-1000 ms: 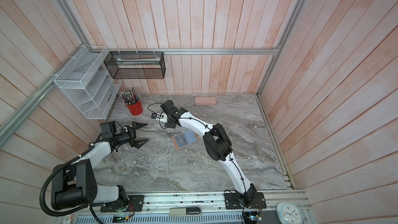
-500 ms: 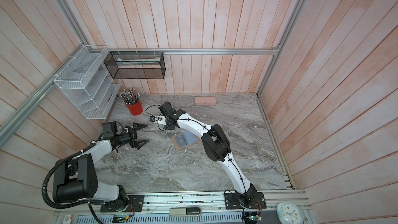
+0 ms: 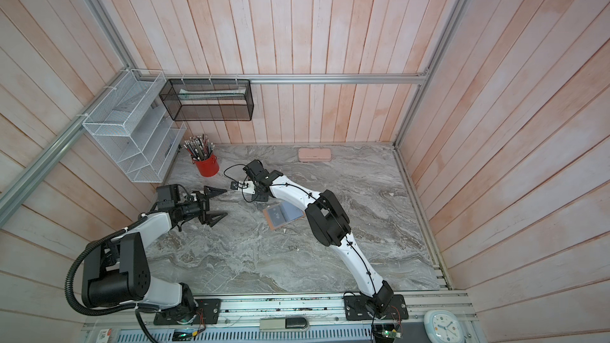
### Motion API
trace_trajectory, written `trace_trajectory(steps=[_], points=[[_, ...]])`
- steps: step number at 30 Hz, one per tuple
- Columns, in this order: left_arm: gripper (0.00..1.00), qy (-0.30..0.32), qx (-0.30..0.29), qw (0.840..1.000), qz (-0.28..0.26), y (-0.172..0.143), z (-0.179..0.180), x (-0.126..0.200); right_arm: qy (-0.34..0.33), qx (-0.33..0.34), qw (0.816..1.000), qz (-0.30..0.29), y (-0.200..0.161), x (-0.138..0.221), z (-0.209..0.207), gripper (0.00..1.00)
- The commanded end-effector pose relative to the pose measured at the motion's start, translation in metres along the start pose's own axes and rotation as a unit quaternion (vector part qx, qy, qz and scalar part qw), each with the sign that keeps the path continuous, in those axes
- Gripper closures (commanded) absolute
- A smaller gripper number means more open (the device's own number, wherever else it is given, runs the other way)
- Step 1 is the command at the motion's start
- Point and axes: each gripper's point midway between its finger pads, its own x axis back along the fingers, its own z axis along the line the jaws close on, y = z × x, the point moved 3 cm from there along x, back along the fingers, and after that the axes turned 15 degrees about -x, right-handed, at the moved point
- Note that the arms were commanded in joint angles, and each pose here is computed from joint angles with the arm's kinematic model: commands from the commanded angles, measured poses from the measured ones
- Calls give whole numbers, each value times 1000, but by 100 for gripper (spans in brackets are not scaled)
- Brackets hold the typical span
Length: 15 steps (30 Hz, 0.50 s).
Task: Take the credit cards out of the card holder
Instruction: Place the credit card in the storage box.
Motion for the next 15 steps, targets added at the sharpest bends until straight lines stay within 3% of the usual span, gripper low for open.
trace_trajectory(steps=[1, 15], points=[[0, -2, -17, 1000, -5, 6, -4, 1, 1, 5, 1000, 6, -4, -9, 1, 100], [0, -1, -17, 1000, -5, 7, -4, 1, 8, 8, 1000, 22, -16, -18, 9, 100]])
